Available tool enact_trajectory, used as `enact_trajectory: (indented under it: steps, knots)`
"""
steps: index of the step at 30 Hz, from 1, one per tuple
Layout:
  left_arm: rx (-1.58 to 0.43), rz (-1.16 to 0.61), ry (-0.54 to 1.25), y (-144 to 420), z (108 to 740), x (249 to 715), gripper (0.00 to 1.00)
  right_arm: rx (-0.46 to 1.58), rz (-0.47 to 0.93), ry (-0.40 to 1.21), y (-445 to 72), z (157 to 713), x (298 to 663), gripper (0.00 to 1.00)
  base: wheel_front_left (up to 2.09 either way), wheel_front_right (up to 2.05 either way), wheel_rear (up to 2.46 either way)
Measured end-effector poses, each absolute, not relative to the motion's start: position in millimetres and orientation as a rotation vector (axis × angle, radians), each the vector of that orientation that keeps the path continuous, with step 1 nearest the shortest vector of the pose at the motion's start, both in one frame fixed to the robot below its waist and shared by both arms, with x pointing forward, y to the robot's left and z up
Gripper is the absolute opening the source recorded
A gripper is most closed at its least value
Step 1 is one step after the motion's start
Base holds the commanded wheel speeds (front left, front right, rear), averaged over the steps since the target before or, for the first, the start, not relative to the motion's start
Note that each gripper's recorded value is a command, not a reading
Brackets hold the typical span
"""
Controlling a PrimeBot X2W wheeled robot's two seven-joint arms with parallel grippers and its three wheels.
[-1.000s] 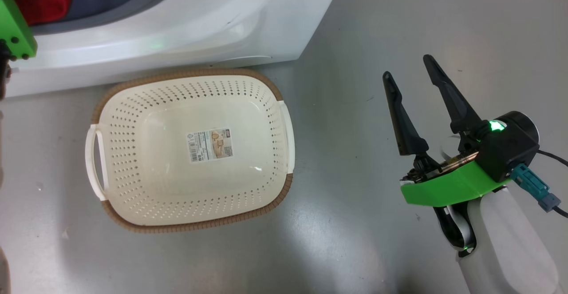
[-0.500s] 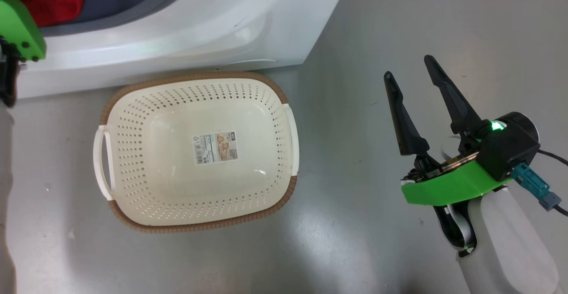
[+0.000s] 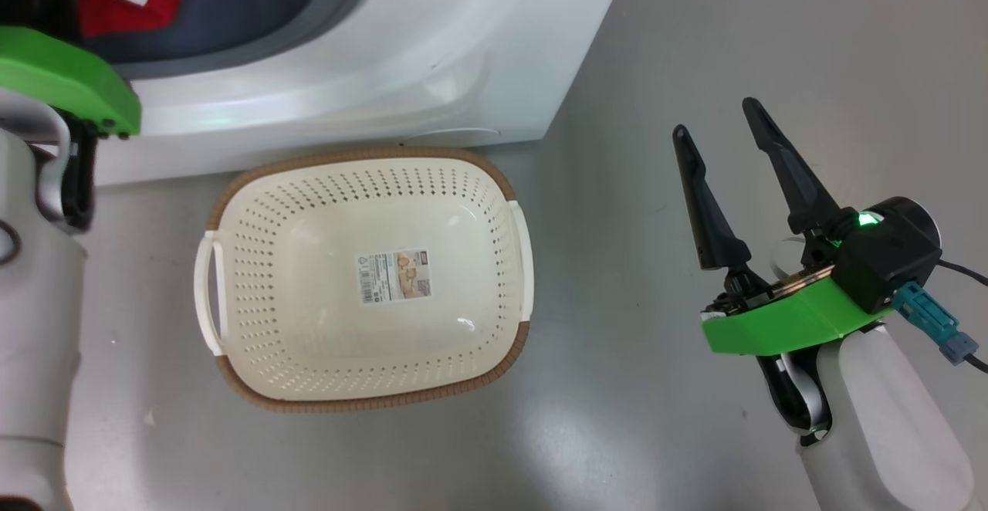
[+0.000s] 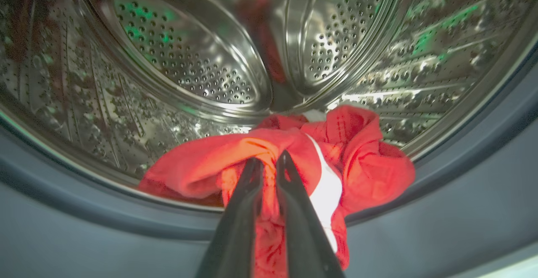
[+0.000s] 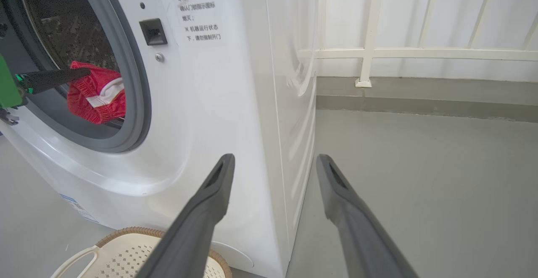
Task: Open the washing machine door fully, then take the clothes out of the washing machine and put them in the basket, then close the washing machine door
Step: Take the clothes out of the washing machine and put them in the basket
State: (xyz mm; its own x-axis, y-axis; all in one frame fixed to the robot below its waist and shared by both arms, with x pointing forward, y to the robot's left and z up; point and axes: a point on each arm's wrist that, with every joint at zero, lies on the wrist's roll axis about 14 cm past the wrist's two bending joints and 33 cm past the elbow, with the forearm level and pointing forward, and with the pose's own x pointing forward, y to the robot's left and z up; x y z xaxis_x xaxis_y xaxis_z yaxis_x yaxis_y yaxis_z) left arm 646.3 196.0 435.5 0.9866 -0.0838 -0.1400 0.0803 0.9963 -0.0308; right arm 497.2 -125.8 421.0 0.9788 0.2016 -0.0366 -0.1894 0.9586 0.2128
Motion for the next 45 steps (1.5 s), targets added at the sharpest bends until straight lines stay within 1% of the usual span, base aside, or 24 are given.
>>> enact_trajectory:
  steps: [5, 10, 14, 26, 45]
  knots:
    - [-0.066, -0.085, 0.0, 193, 475, 632, 0.0, 0.213, 0.206, 0.031, -123, 433, 498, 1.0, 0.0, 0.0, 0.0]
    - [-0.112, -0.082, -0.077, 190, 495, 605, 0.0, 0.214, 0.205, 0.011, -123, 444, 494, 1.0, 0.0, 0.0, 0.0]
    - [-0.134, -0.064, -0.085, 193, 498, 577, 0.0, 0.216, 0.211, -0.008, -121, 456, 488, 1.0, 0.0, 0.0, 0.0]
    - [-0.176, -0.041, -0.119, 195, 514, 522, 0.0, 0.213, 0.211, -0.044, -122, 480, 467, 1.0, 0.0, 0.0, 0.0]
    - [-0.192, -0.031, -0.154, 195, 530, 447, 0.0, 0.227, 0.22, -0.098, -119, 510, 439, 1.0, 0.0, 0.0, 0.0]
